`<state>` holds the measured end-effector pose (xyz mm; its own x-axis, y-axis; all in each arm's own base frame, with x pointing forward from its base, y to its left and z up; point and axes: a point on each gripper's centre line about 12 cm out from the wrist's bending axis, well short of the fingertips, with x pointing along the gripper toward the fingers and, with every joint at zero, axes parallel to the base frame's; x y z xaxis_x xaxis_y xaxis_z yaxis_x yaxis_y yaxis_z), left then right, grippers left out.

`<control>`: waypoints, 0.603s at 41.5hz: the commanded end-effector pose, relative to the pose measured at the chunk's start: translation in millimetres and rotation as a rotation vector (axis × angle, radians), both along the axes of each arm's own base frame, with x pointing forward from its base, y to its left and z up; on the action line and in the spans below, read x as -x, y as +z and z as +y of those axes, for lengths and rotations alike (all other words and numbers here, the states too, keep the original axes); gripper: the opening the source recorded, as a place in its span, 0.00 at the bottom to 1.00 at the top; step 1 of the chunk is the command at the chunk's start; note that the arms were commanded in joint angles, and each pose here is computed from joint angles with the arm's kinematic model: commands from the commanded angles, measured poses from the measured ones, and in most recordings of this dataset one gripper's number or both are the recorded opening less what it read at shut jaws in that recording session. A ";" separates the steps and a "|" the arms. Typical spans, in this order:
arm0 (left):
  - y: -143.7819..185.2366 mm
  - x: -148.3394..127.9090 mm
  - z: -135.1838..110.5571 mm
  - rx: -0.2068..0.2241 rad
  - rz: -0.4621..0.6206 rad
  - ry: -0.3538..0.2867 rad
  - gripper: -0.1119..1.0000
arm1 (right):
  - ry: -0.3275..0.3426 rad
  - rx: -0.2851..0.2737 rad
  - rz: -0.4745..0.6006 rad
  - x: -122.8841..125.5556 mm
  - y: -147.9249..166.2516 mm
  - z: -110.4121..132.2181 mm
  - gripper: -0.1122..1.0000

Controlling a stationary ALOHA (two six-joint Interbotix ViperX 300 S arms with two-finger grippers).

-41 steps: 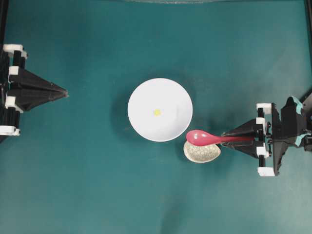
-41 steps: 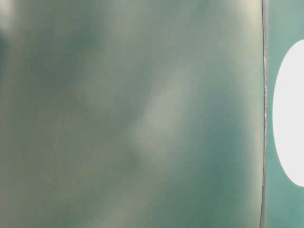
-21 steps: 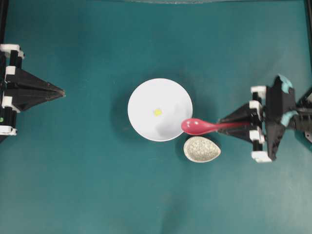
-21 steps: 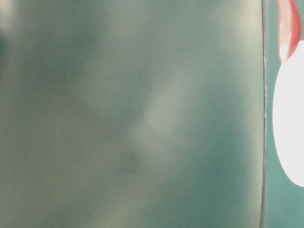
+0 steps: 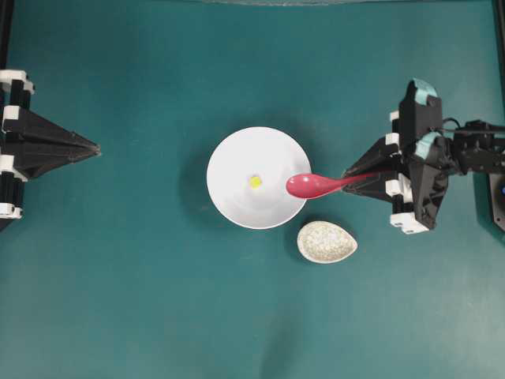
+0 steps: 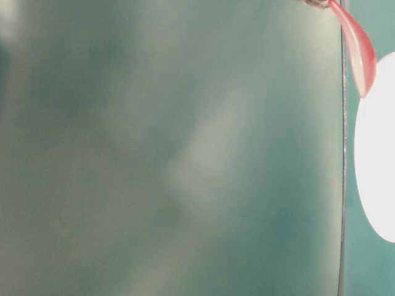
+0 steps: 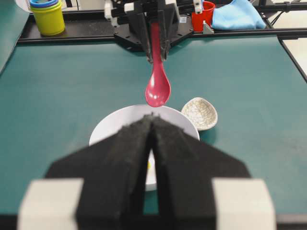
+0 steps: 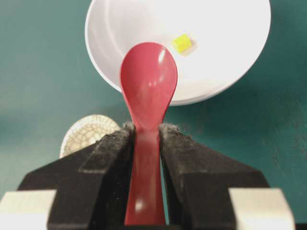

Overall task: Scoop the yellow hexagonal prism block from the bowl with a spoon using the right arm.
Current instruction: 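Lift the red spoon with the right gripper toward the white bowl, then lower the spoon bowl into the white bowl beside the yellow block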

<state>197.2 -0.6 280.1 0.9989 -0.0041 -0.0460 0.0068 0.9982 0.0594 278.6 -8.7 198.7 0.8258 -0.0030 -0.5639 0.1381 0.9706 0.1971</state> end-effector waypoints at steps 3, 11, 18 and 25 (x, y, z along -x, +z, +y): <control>12.3 -2.6 0.2 -0.003 -0.031 0.001 0.11 | -0.003 -0.004 -0.014 -8.3 16.3 -8.2 0.32; 12.6 -2.3 0.2 -0.005 -0.032 0.001 0.11 | 0.027 -0.014 0.043 -19.4 19.4 -13.5 0.32; 12.6 -2.3 0.2 -0.005 -0.032 0.001 0.11 | 0.071 -0.013 0.117 -38.5 14.1 -15.1 0.32; 12.0 -2.2 0.2 -0.005 -0.031 0.001 0.11 | 0.111 0.010 0.166 -57.3 9.5 -16.7 0.32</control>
